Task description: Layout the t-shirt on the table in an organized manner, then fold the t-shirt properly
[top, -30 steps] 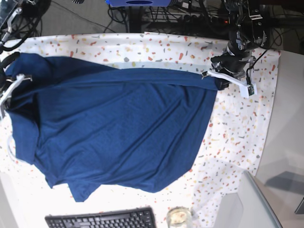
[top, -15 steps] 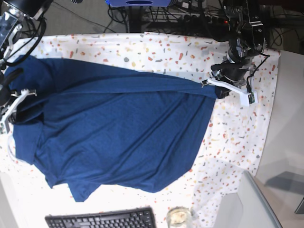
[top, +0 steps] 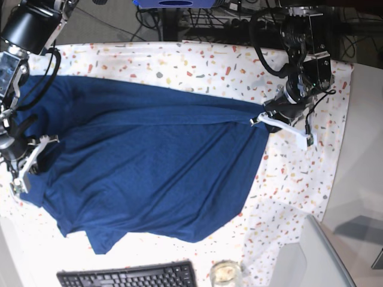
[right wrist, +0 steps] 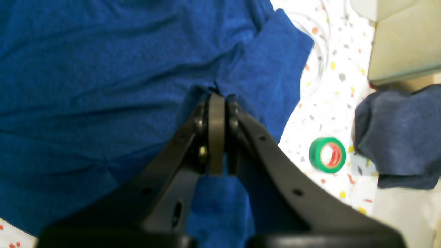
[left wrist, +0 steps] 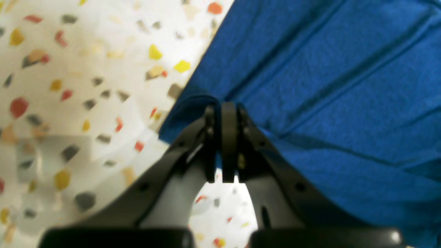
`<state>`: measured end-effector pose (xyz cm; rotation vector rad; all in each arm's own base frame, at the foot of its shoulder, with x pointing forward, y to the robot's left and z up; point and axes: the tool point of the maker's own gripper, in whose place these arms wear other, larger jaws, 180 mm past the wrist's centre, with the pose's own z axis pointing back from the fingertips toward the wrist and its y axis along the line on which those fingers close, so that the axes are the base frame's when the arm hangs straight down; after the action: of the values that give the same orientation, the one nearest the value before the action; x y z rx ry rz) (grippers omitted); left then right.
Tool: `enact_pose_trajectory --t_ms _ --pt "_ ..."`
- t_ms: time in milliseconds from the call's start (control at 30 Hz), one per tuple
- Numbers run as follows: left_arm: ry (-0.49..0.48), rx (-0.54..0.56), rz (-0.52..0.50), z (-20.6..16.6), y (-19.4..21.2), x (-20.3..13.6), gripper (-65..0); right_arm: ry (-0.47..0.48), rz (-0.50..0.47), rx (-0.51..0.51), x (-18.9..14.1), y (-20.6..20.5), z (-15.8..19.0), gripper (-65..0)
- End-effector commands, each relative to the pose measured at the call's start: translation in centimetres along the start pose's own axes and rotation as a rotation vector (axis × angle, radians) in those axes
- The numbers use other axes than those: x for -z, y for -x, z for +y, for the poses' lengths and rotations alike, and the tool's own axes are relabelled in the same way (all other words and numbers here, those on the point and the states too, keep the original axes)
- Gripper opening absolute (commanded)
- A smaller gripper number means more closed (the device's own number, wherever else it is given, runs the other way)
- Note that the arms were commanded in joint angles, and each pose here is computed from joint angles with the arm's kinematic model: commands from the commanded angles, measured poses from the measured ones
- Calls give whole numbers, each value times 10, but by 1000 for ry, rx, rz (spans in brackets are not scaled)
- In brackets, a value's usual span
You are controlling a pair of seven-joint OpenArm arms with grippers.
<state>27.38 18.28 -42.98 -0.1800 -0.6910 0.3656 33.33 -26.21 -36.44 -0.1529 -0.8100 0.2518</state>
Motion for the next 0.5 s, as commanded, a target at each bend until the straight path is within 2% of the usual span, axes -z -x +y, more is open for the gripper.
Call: enact_pose_trajectory --t_ms 0,200,467 --pt "8 6 -31 -2 -11 0 -650 20 -58 -1 0 -21 -12 -650" --pt "16 1 -34 -6 -20 9 -650 -14 -49 26 19 -30 -14 -650" --pt "17 -10 -25 -8 -25 20 -650 -81 -33 -26 38 -42 3 -650"
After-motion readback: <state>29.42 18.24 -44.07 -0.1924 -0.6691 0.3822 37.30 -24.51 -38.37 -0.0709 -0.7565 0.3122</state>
